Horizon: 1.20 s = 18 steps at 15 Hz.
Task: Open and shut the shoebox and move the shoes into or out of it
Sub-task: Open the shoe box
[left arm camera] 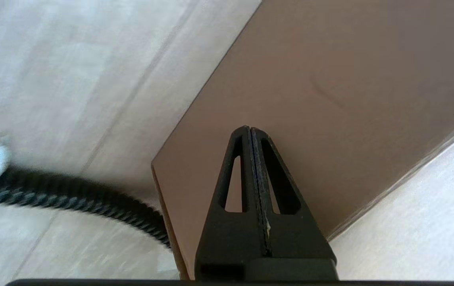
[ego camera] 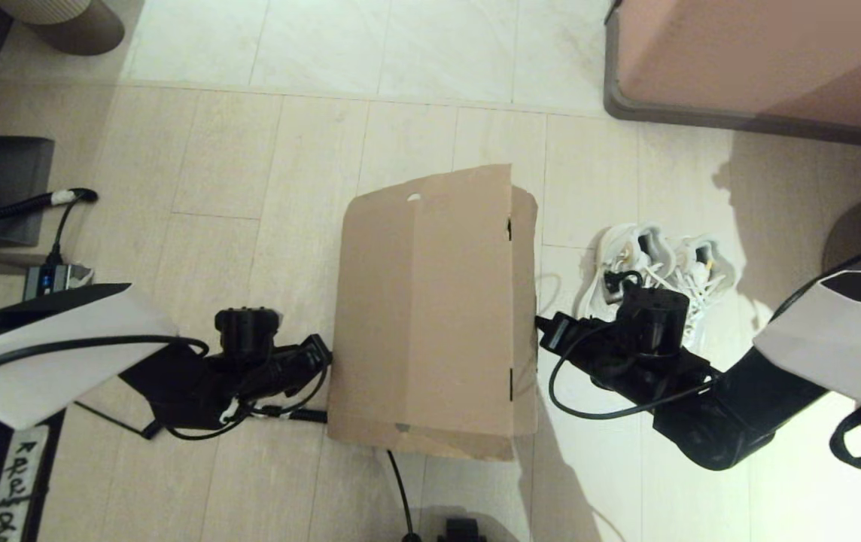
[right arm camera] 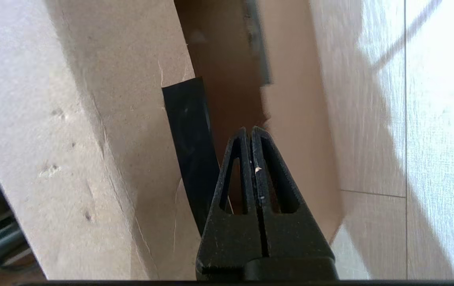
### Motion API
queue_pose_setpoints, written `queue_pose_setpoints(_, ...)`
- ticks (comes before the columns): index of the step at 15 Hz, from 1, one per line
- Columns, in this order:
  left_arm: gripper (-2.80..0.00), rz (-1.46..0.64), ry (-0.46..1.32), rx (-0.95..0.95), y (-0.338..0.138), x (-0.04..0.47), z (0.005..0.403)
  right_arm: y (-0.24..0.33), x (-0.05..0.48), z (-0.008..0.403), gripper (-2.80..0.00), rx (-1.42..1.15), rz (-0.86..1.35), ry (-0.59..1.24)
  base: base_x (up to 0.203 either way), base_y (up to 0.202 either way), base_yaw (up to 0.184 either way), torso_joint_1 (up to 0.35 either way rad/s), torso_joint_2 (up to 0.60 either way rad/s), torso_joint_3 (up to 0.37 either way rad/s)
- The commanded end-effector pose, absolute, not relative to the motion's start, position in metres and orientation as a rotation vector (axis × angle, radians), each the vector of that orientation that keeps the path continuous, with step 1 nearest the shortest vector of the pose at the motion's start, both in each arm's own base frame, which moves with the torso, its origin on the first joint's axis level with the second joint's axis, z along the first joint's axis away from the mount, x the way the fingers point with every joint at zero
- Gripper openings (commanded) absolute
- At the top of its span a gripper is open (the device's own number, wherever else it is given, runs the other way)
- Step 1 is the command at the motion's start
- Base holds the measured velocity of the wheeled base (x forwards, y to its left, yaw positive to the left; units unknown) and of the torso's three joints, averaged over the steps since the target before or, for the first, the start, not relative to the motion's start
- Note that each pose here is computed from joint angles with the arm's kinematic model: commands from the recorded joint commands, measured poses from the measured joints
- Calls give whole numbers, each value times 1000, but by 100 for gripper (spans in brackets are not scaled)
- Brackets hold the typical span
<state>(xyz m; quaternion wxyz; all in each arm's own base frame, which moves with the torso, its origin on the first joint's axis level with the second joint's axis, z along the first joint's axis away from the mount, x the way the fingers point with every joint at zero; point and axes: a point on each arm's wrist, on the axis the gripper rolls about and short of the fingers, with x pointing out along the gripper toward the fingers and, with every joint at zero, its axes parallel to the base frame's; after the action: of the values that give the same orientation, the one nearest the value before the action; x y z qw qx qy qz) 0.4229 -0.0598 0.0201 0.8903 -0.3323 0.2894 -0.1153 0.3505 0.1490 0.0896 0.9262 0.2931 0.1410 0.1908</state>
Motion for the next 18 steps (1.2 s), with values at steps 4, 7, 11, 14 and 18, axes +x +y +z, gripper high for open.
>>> queue_pose_setpoints(4, -280, -263, 555, -707, -70, 427, 48, 147, 329, 124, -280, 617, 429, 232, 0, 0, 0, 0, 0, 0)
queue_pose_setpoints(7, -280, -264, 541, -708, -67, 424, 64, 153, 314, 146, -280, 619, 466, 223, 0, 0, 0, 0, 0, 0)
queue_pose_setpoints(11, -280, -271, 517, -709, -65, 416, 85, 166, 292, 174, -280, 615, 524, 233, 0, 0, 0, 0, 0, 0)
queue_pose_setpoints(14, -280, -267, 448, -715, -52, 402, 124, 191, 287, 191, -280, 610, 595, 246, 0, 0, 0, 0, 0, 0)
queue_pose_setpoints(18, -280, -236, 313, -720, -16, 350, 217, 249, 290, 188, -280, 601, 706, 274, 0, 0, 0, 0, 0, 0)
